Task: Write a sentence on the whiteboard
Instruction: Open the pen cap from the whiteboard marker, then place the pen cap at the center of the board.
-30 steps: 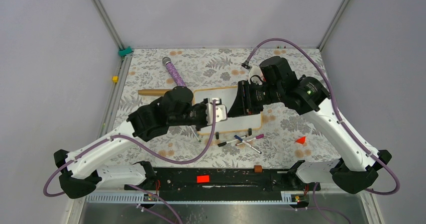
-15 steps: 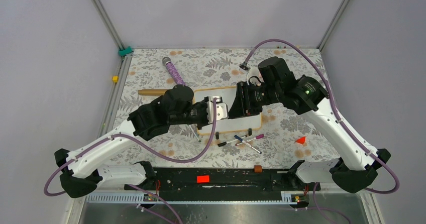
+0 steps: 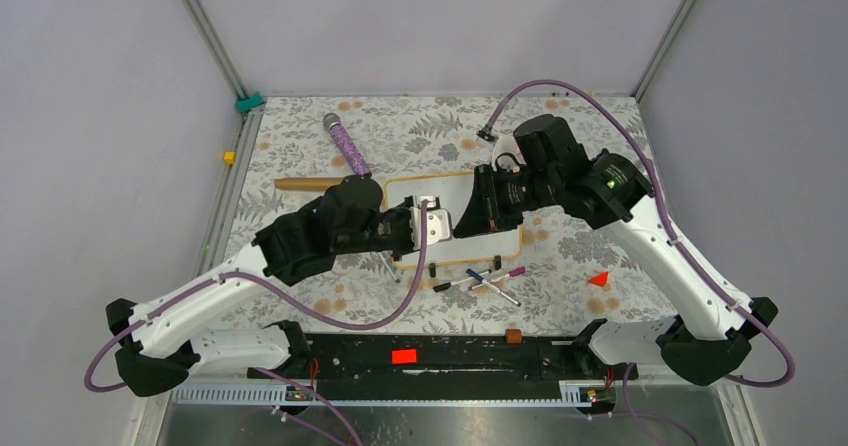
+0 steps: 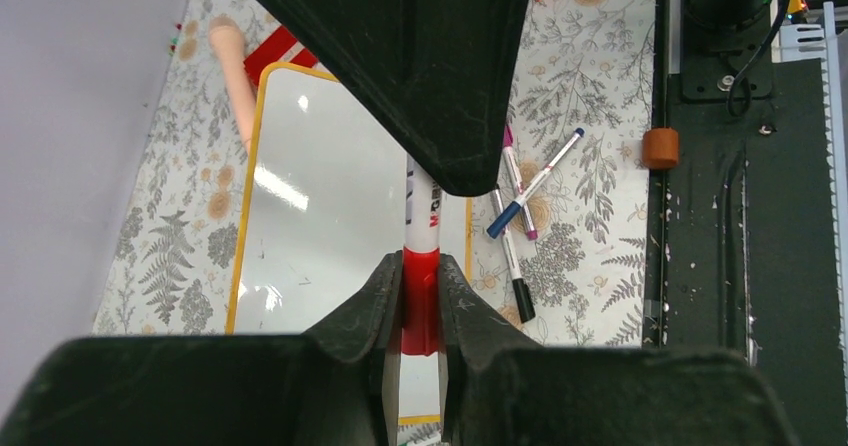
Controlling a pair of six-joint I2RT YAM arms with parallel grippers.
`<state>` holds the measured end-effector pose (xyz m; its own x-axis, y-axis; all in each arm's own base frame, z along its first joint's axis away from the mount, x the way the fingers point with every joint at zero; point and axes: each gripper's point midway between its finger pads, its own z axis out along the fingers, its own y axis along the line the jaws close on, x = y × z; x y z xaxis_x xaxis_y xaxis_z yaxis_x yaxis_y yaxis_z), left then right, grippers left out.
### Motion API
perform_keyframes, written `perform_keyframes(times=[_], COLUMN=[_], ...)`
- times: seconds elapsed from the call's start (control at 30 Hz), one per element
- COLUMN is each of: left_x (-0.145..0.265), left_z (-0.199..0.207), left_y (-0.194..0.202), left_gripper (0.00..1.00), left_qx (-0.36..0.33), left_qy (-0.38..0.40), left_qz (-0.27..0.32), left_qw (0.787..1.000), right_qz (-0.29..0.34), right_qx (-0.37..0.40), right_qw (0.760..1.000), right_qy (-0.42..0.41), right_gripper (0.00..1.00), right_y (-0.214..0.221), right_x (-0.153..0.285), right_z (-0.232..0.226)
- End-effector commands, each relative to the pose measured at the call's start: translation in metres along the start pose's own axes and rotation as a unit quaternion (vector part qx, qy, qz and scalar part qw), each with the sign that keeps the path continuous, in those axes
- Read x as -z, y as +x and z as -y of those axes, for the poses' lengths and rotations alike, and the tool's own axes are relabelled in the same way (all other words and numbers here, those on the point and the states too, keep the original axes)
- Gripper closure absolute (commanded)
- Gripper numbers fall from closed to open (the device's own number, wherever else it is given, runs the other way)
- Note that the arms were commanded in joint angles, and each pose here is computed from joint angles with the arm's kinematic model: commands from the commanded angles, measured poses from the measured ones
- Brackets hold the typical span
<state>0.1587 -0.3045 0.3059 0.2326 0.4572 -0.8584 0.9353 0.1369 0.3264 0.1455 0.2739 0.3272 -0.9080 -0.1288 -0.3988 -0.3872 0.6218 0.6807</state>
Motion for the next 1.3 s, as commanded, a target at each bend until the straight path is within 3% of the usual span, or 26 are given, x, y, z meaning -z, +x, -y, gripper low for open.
perform_keyframes(times=[0.0, 0.17, 0.33, 0.4, 0.47, 0.57, 0.63, 0.87, 0.93, 1.1, 1.27], left_x=[0.012, 0.020, 0.038, 0.045, 0.056, 0.077, 0.084, 0.079, 0.074, 0.054, 0.037], left_z=[-0.012, -0.014, -0.017, -0.026, -0.043, -0.067, -0.069, -0.059, -0.059, -0.058, -0.050], left_y=[0.013, 0.071, 0.093, 0.100, 0.108, 0.135, 0.159, 0.233, 0.242, 0.257, 0.284], left_gripper=[1.00, 1.00, 1.00, 1.00, 1.00, 1.00, 1.00, 1.00, 1.00, 1.00, 1.00], left_qx=[-0.003, 0.044, 0.119, 0.166, 0.242, 0.395, 0.474, 0.625, 0.644, 0.668, 0.706], left_qy=[-0.059, -0.108, -0.185, -0.231, -0.302, -0.420, -0.453, -0.450, -0.442, -0.417, -0.401], left_qz=[0.001, -0.046, -0.022, -0.019, -0.007, 0.008, -0.005, -0.125, -0.149, -0.168, -0.168], left_qw=[0.998, 0.992, 0.975, 0.959, 0.922, 0.817, 0.755, 0.626, 0.606, 0.593, 0.559], right_qz=[0.000, 0.019, 0.015, 0.020, 0.033, 0.053, 0.070, 0.207, 0.231, 0.233, 0.250], right_qx=[0.006, -0.008, -0.015, -0.028, -0.040, -0.051, -0.060, -0.158, -0.174, -0.172, -0.094], right_qw=[0.999, 1.000, 1.000, 0.999, 0.999, 0.996, 0.993, 0.931, 0.913, 0.908, 0.936], right_qy=[-0.046, -0.021, -0.003, -0.001, 0.014, 0.049, 0.078, 0.257, 0.288, 0.303, 0.231], right_gripper=[1.00, 1.00, 1.00, 1.00, 1.00, 1.00, 1.00, 1.00, 1.00, 1.00, 1.00], right_y=[0.004, 0.004, 0.008, 0.006, 0.000, -0.008, -0.013, -0.027, -0.024, -0.011, -0.009], right_x=[0.019, 0.046, 0.049, 0.046, 0.043, 0.042, 0.043, 0.075, 0.086, 0.087, 0.078], right_z=[-0.005, 0.023, 0.033, 0.035, 0.041, 0.053, 0.063, 0.127, 0.138, 0.150, 0.136])
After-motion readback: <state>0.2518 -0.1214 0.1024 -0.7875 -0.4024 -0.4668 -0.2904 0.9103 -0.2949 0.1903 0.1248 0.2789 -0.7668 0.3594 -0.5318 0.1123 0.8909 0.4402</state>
